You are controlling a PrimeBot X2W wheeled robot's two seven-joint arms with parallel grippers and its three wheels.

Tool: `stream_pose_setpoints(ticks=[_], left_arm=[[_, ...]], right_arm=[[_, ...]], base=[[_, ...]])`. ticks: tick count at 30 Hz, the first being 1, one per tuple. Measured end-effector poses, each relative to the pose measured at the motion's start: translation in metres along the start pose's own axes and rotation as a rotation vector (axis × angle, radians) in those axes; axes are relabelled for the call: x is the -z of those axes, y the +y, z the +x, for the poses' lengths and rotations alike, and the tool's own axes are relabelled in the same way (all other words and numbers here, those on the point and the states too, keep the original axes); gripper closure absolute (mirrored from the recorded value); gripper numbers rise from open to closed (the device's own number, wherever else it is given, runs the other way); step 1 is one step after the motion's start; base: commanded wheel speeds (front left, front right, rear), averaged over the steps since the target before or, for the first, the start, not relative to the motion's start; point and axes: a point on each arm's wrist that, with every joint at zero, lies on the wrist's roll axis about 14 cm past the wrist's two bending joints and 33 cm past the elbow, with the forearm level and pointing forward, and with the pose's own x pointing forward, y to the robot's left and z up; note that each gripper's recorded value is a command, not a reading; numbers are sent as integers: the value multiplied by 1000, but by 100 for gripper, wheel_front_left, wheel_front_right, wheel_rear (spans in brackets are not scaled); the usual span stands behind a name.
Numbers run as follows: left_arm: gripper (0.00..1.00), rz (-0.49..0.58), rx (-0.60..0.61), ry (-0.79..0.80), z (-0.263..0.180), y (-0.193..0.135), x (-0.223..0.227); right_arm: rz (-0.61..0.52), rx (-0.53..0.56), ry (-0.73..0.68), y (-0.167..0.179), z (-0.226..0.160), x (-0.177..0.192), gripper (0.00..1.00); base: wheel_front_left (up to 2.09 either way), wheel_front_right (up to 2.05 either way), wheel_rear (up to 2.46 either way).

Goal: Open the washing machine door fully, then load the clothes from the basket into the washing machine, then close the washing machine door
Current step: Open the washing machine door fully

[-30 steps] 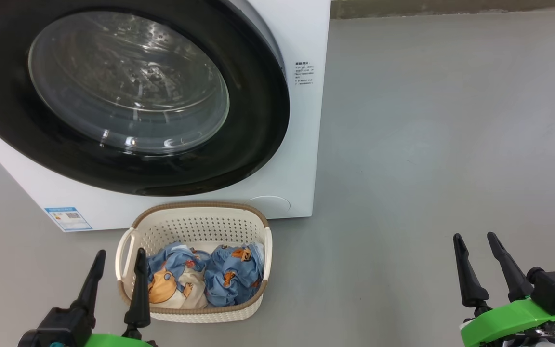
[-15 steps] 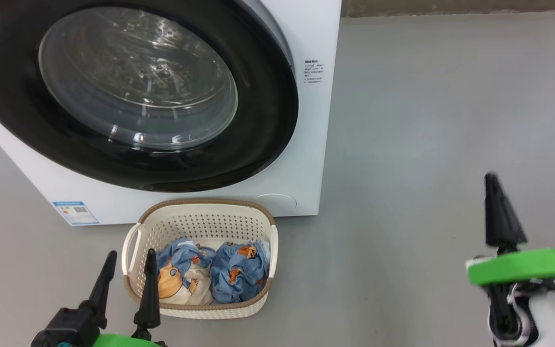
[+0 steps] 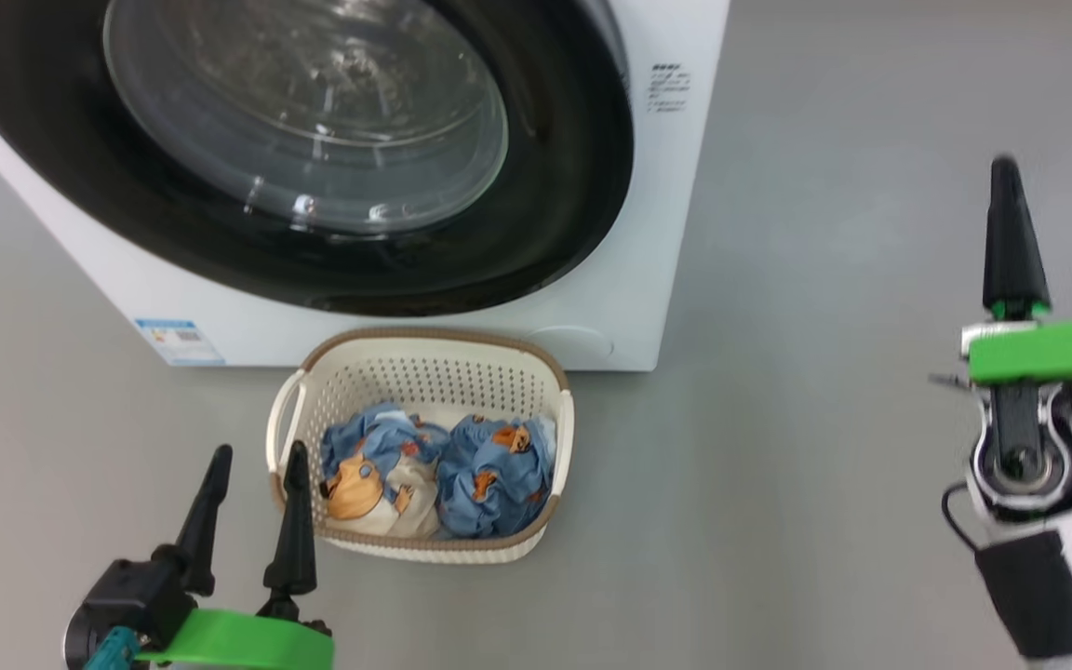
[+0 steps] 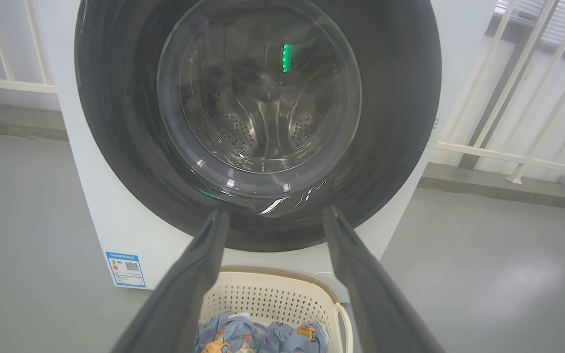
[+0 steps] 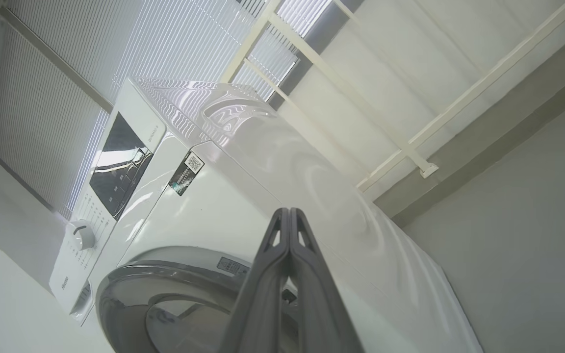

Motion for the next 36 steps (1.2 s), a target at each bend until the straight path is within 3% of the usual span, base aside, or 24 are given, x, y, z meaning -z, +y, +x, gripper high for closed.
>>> stream_pose_setpoints(ticks=[6,14,22,36], left_arm=[[0,-18,-22,10,8,7,4],[0,-26,-50,18,21,18,9],[0,-21,-73,34,32,27,17],[0,-36,-67,60,65,31,36]], right_arm=[[179,-64,66,19,35,19,100],[281,-148,232,37,74,46,100],[307,-217,509,47,88,97,100],[331,-249,790,31,117,153,100]], base=[[0,0,0],[0,0,0],[0,0,0],[0,0,0]])
